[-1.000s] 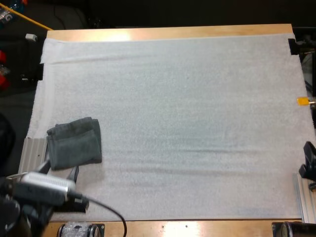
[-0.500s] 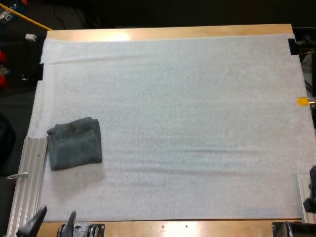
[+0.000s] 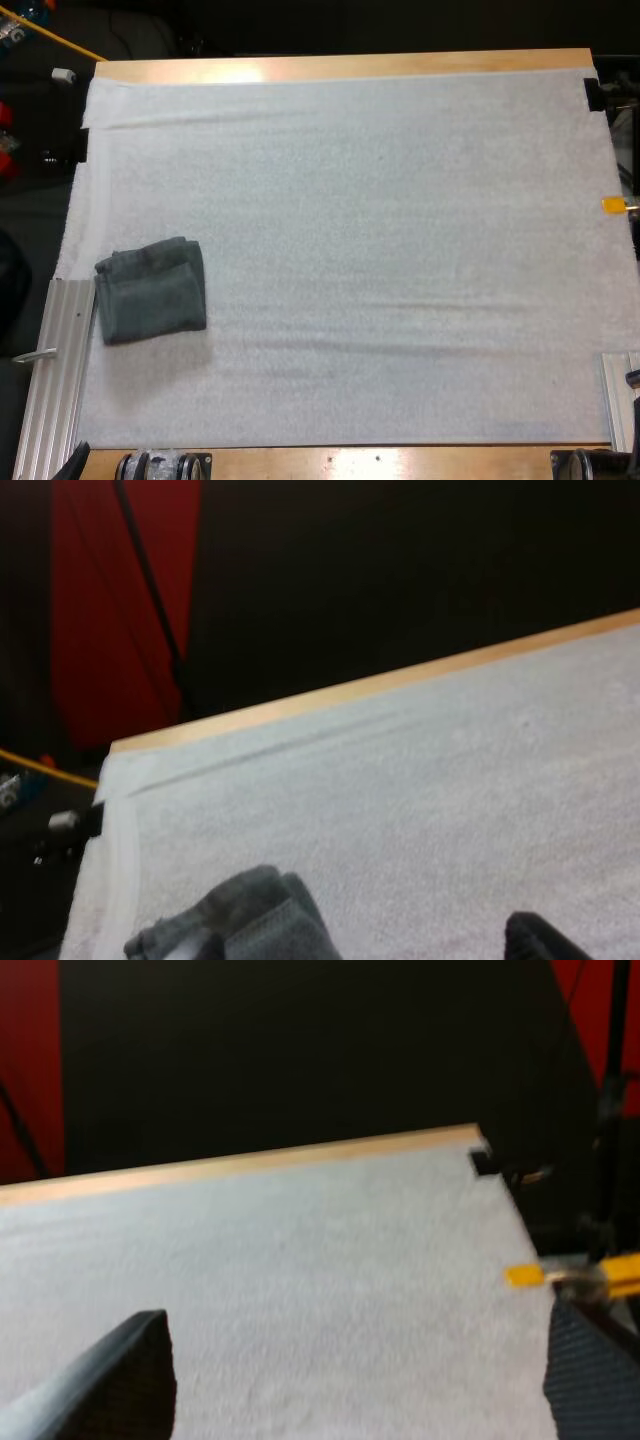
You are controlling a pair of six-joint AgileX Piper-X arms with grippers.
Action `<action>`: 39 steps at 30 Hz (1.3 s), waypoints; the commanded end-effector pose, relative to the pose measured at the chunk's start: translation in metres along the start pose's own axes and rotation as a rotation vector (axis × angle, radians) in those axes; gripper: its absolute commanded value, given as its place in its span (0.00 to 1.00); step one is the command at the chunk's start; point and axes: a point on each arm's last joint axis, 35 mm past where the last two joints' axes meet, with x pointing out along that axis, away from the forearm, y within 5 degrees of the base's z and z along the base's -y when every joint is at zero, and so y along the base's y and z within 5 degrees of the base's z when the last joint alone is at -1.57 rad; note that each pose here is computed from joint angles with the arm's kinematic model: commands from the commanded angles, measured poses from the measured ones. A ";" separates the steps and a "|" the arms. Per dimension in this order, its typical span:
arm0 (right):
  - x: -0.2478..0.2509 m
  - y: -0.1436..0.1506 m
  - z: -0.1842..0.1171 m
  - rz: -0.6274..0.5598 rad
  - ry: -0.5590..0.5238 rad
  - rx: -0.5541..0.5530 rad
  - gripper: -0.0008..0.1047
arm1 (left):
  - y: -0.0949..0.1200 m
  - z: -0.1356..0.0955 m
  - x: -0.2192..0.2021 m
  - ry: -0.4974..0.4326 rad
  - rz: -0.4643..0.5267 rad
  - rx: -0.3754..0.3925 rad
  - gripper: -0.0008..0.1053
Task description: Pick towel from pile, fold and stack
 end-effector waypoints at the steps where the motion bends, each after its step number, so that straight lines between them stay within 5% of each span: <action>1: 0.003 0.000 0.001 0.019 0.024 -0.008 0.71 | 0.001 0.001 0.004 0.044 0.003 -0.005 0.53; 14: 0.029 -0.003 0.007 0.003 -0.080 -0.020 0.71 | 0.009 -0.009 0.062 0.098 0.005 -0.012 0.53; 26: 0.102 -0.002 -0.035 0.018 0.017 -0.049 0.71 | 0.021 -0.034 0.150 0.033 0.003 -0.004 0.53; 39: 0.134 0.003 -0.075 0.051 0.160 -0.039 0.71 | 0.025 -0.058 0.173 0.112 0.005 -0.014 0.53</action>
